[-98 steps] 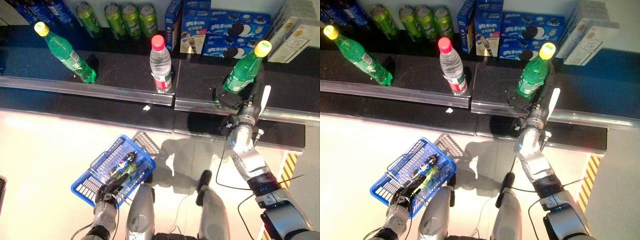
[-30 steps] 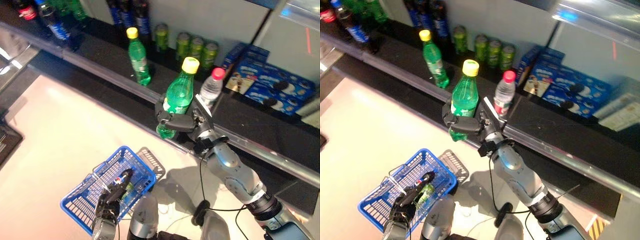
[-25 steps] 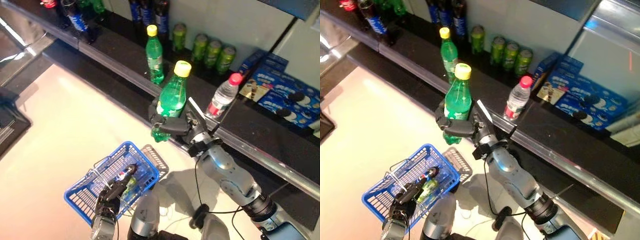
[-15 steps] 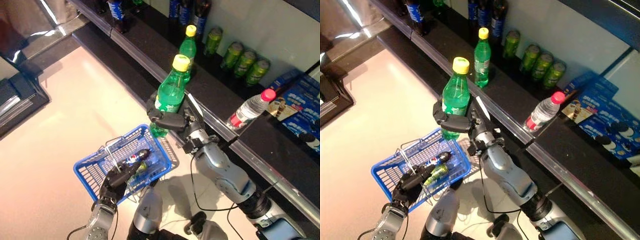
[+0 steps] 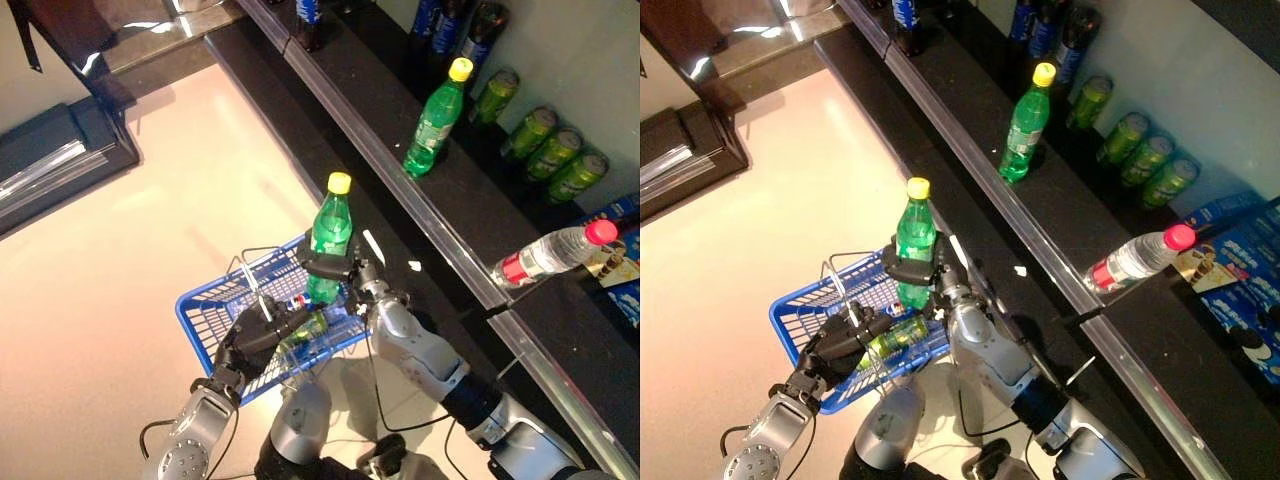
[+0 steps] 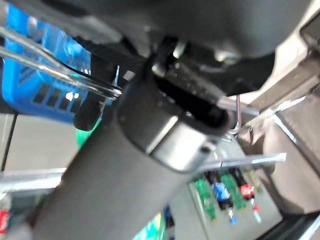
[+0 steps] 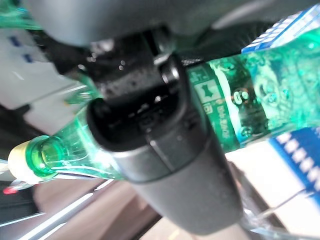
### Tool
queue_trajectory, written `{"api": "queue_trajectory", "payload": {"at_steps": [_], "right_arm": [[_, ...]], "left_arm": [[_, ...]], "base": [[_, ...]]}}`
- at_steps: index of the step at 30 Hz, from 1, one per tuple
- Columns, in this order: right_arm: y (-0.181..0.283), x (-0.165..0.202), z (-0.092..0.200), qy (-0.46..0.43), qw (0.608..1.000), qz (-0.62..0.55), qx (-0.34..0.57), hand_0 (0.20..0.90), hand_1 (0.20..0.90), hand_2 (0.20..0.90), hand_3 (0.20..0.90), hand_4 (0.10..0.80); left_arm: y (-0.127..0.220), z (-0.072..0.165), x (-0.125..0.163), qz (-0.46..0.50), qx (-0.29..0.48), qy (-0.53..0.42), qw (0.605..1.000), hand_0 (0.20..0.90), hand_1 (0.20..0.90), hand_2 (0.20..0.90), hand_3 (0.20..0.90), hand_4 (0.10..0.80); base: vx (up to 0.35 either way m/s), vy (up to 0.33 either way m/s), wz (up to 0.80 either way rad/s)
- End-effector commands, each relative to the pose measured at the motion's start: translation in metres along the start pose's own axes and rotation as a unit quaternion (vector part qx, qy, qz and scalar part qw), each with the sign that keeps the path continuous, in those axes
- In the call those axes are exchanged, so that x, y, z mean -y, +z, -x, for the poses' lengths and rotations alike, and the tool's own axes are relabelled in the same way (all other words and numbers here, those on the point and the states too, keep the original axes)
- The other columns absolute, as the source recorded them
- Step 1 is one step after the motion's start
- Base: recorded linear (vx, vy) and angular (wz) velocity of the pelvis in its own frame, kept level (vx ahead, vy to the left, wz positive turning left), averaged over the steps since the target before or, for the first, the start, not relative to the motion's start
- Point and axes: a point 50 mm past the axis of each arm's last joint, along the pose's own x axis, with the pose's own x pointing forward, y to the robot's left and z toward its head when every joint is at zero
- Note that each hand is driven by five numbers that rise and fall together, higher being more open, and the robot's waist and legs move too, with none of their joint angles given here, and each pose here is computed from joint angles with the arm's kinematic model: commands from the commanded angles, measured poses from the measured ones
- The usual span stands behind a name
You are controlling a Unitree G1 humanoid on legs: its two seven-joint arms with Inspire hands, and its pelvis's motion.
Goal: Pick up the drink and place into the basket.
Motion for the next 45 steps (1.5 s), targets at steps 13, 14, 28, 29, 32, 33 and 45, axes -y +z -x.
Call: {"api": "queue_trajectory", "payload": {"at_steps": [13,14,28,29,32,33,45], "right_arm": [[-0.001,-0.065,-0.007,0.064,0.995,-0.077,0.026,0.3,0.3,0.3,0.2,0.1],[-0.005,-0.065,-0.007,0.063,0.994,-0.082,0.019,0.3,0.3,0.3,0.2,0.1],[-0.064,-0.071,-0.001,0.056,0.962,-0.216,-0.155,0.3,0.3,0.3,0.2,0.1],[-0.069,-0.069,-0.001,0.051,0.957,-0.229,-0.169,0.3,0.3,0.3,0.2,0.1],[-0.073,-0.065,-0.004,0.046,0.95,-0.25,-0.18,0.3,0.3,0.3,0.2,0.1],[-0.073,-0.063,-0.006,0.044,0.949,-0.256,-0.181,0.3,0.3,0.3,0.2,0.1],[-0.097,-0.045,-0.008,0.051,0.896,-0.338,-0.283,0.3,0.3,0.3,0.2,0.1]], "left_arm": [[0.07,0.008,0.133,-0.007,0.142,-0.474,0.869,0.3,0.3,0.3,0.2,0.1],[0.07,0.008,0.134,-0.01,0.139,-0.479,0.867,0.3,0.3,0.3,0.2,0.1],[0.073,0.009,0.138,-0.026,0.126,-0.499,0.857,0.3,0.3,0.3,0.2,0.1],[0.073,0.009,0.139,-0.028,0.123,-0.503,0.855,0.3,0.3,0.3,0.2,0.1],[0.072,0.009,0.141,-0.037,0.11,-0.514,0.85,0.3,0.3,0.3,0.2,0.1],[0.071,0.009,0.142,-0.041,0.104,-0.52,0.847,0.3,0.3,0.3,0.2,0.1],[0.061,0.018,0.167,-0.072,0.021,-0.636,0.768,0.3,0.3,0.3,0.2,0.1]], "base": [[0.006,0.003,0.05],[0.016,0.002,0.09],[0.001,-0.003,0.02],[-0.005,-0.012,0.08],[0.004,-0.005,0.05],[0.0,0.0,0.0],[0.042,0.016,0.02]]}}
